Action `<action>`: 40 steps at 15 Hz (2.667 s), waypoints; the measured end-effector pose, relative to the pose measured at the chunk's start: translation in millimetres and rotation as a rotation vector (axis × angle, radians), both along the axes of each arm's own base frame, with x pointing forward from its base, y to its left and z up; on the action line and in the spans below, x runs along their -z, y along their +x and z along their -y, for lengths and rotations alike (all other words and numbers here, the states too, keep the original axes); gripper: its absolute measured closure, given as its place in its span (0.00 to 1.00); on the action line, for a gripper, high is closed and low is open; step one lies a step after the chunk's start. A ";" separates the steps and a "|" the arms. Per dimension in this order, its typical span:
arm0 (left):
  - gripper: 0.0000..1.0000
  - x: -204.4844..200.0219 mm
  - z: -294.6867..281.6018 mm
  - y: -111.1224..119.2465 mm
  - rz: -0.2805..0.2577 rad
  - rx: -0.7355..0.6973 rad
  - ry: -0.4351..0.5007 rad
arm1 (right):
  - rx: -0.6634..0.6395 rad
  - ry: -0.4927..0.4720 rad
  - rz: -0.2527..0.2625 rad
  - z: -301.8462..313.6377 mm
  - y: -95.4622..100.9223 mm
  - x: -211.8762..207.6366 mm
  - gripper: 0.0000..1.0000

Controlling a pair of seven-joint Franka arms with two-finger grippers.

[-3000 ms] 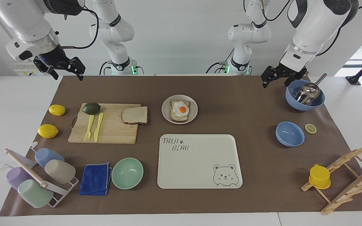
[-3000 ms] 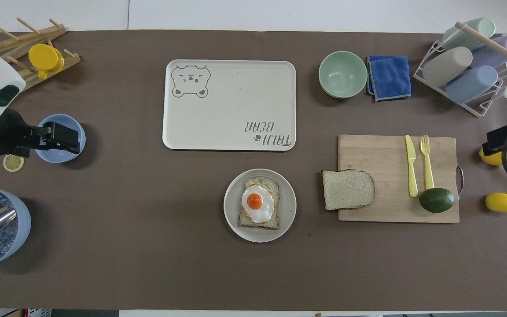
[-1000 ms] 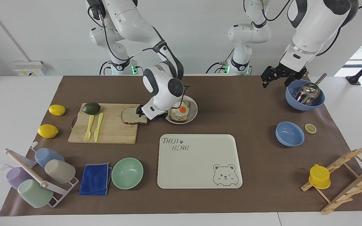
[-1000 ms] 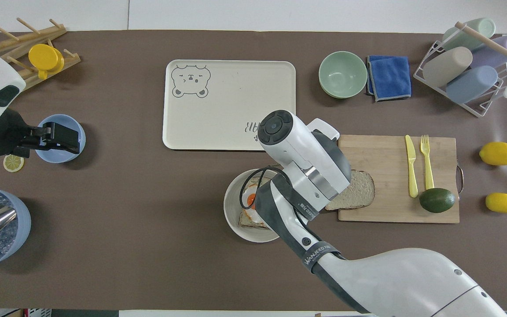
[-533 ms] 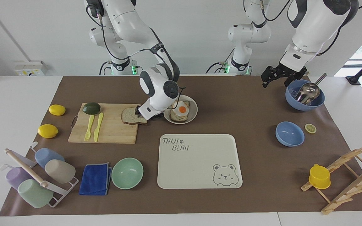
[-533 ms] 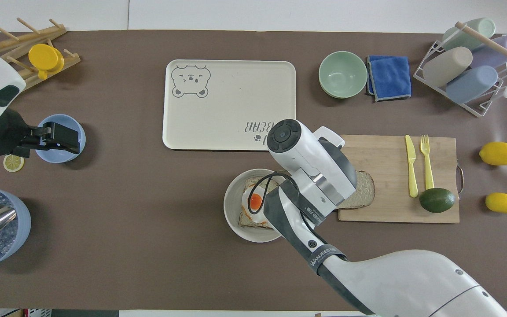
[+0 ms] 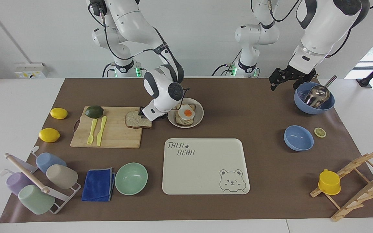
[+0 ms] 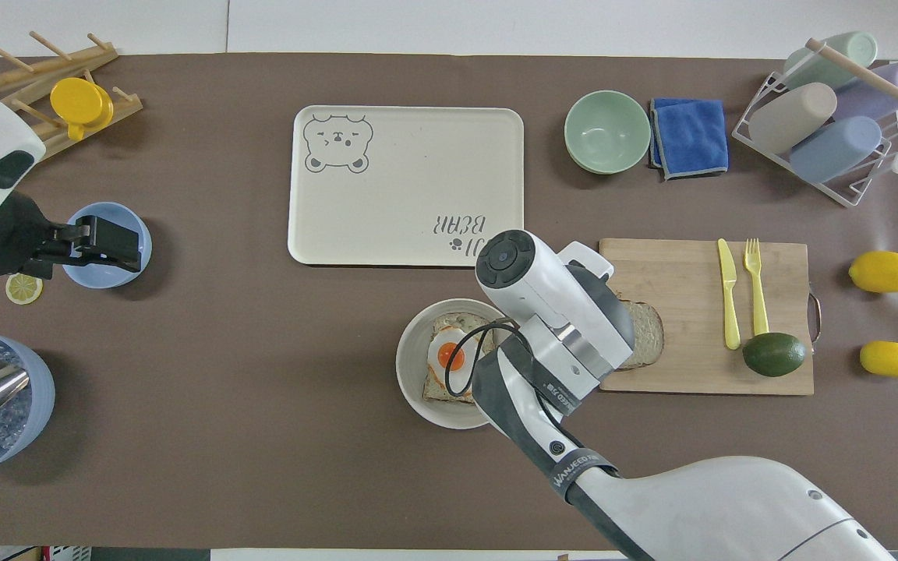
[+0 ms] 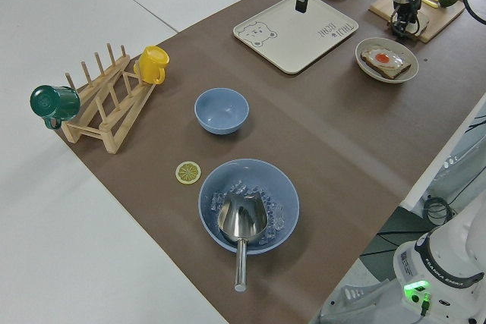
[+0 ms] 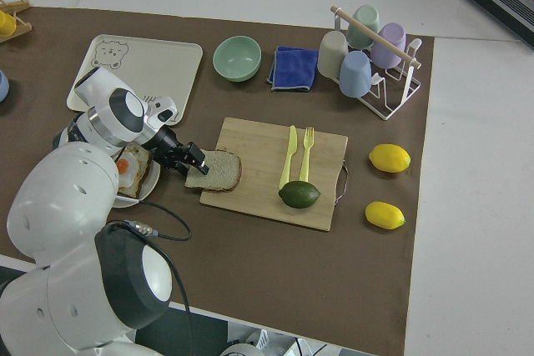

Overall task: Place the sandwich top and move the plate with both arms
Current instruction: 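Grasp the bread slice with the right gripper and lift it, then carry the bread slice over the plate and lay it on the egg, then open the right gripper and withdraw while the left gripper reaches the plate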

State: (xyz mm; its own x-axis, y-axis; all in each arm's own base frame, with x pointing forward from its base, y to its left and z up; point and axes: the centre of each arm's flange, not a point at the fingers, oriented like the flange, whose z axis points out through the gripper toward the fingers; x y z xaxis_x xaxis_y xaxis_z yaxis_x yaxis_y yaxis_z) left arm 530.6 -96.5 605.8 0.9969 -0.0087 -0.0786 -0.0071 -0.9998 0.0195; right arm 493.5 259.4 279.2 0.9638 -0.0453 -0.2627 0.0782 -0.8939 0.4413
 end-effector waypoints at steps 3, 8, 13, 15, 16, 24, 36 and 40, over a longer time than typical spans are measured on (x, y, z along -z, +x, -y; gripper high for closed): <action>0.00 0.0 0.0 0.0 0.000 0.000 0.000 | 0.000 -0.019 -0.017 1.7 -4.3 -3.3 0.51; 0.00 0.0 0.0 0.0 0.000 0.000 0.000 | -0.028 -0.038 -0.019 -8.1 -11.5 -13.2 0.88; 0.00 0.0 0.0 0.0 0.000 0.000 0.000 | -0.080 -0.001 0.023 -61.6 -4.4 -69.7 0.89; 0.00 0.0 0.0 0.0 0.000 0.000 0.000 | -0.120 0.034 0.043 -95.7 -7.0 -95.8 0.92; 0.00 0.0 0.0 0.0 0.000 0.000 0.000 | -0.135 0.052 0.055 -113.1 -11.0 -103.4 0.92; 0.00 0.0 0.0 0.0 0.000 0.000 0.000 | -0.073 0.212 0.144 -184.6 -36.8 -78.1 0.92; 0.00 0.1 0.0 -0.1 -0.001 0.000 0.000 | 0.007 0.269 0.092 -195.3 -62.0 -62.0 0.89; 0.00 1.6 -0.2 -1.0 -0.007 0.000 0.001 | 0.032 0.299 0.128 -190.2 -49.0 -75.1 0.50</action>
State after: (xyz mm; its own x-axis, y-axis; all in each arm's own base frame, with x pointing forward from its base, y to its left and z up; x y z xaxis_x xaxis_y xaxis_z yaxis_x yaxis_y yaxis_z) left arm 529.6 -96.4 604.2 0.9963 -0.0087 -0.0853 -0.0071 -0.9998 0.0183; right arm 444.5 449.6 354.3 0.9892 -0.0148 -0.1461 0.0094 -0.9865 0.1636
